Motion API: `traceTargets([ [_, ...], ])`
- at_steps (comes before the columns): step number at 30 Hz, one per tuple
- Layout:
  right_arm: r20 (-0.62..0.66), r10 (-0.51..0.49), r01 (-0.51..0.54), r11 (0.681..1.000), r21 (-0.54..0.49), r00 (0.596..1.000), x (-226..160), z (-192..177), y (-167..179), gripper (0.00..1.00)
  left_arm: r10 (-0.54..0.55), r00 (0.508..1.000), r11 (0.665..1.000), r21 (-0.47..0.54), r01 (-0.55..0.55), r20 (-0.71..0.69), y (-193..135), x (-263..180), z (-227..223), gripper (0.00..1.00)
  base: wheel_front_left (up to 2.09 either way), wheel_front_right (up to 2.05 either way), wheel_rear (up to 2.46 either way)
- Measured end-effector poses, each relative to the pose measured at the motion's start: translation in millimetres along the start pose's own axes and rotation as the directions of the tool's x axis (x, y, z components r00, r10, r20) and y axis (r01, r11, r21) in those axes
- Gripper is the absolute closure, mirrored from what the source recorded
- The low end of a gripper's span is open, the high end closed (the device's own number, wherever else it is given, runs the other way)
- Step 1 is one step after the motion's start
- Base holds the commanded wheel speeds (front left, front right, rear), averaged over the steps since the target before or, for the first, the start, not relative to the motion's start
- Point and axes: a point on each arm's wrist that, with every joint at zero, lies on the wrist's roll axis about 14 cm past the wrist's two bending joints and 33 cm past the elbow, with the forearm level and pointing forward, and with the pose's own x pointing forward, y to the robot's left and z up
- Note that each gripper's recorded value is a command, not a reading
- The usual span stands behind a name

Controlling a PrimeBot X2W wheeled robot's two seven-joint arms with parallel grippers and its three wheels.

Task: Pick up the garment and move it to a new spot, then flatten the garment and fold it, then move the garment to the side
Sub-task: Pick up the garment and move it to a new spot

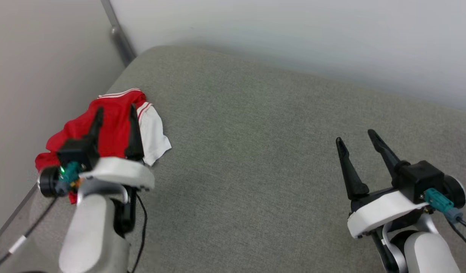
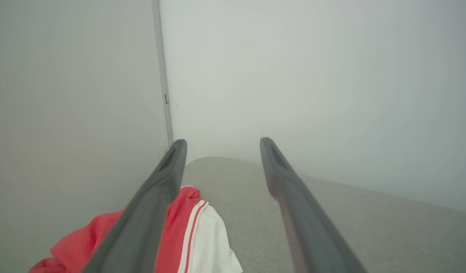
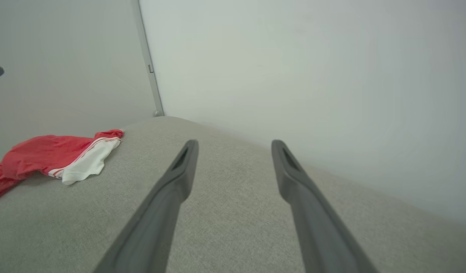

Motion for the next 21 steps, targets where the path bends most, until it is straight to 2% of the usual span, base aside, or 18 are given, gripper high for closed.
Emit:
traceTargets([
  [1, 0.000, 0.000, 0.000, 1.000, 0.000, 1.000, 0.0, 0.0, 0.0, 0.00, 0.000, 1.000, 1.000, 0.000, 0.000, 0.000, 0.0, 0.0, 0.0, 0.00, 0.00, 0.00, 0.00],
  [2, -0.005, -0.023, 0.023, 1.000, -0.004, 1.000, 2.8, -3.2, -10.4, 0.00, 0.004, 1.000, 1.000, -0.005, -0.004, 0.007, 2.6, 24.3, 9.5, 0.00, 0.00, 0.00, 0.00],
  [6, -0.024, -0.076, 0.076, 0.997, -0.004, 0.997, 7.5, -13.9, -35.5, 0.00, -0.007, 0.999, 1.000, 0.012, 0.007, -0.040, 7.6, 72.2, 16.1, 0.00, 0.00, 0.00, 0.00],
  [7, -0.024, -0.076, 0.076, 0.997, -0.004, 0.997, 7.5, -13.9, -35.5, 0.00, -0.007, 0.999, 1.000, 0.012, 0.007, -0.040, 7.6, 72.2, 16.1, 0.00, 0.00, 0.00, 0.00],
  [9, -0.046, -0.119, 0.119, 0.993, -0.002, 0.992, 7.6, -25.9, -55.7, 0.00, -0.011, 0.992, 1.000, 0.024, 0.014, -0.122, 11.6, 102.2, 8.7, 0.00, 0.00, 0.00, 0.00],
  [10, -0.046, -0.119, 0.119, 0.993, -0.002, 0.992, 7.6, -25.9, -55.7, 0.00, -0.011, 0.992, 1.000, 0.024, 0.014, -0.122, 11.6, 102.2, 8.7, 0.00, 0.00, 0.00, 0.00],
  [13, -0.055, -0.147, 0.147, 0.989, 0.001, 0.988, 11.5, -35.9, -71.6, 0.00, -0.012, 0.971, 0.999, 0.047, 0.024, -0.240, 16.6, 125.5, -9.6, 0.00, 0.00, 0.00, 0.00],
  [16, -0.075, -0.171, 0.172, 0.985, 0.010, 0.983, 12.4, -49.6, -84.1, 0.00, 0.009, 0.911, 0.996, 0.082, 0.027, -0.412, 28.1, 135.4, -44.3, 0.00, 0.00, 0.00, 0.00],
  [18, -0.085, -0.182, 0.184, 0.983, 0.016, 0.979, 13.1, -58.5, -90.7, 0.00, 0.025, 0.845, 0.995, 0.092, 0.028, -0.534, 35.9, 133.4, -73.5, 0.00, 0.00, 0.00, 0.00],
  [21, -0.112, -0.199, 0.203, 0.979, 0.023, 0.974, 11.1, -73.1, -99.2, 0.00, 0.050, 0.716, 0.996, 0.092, 0.020, -0.696, 47.3, 121.9, -114.4, 0.00, 0.00, 0.00, 0.00],
])
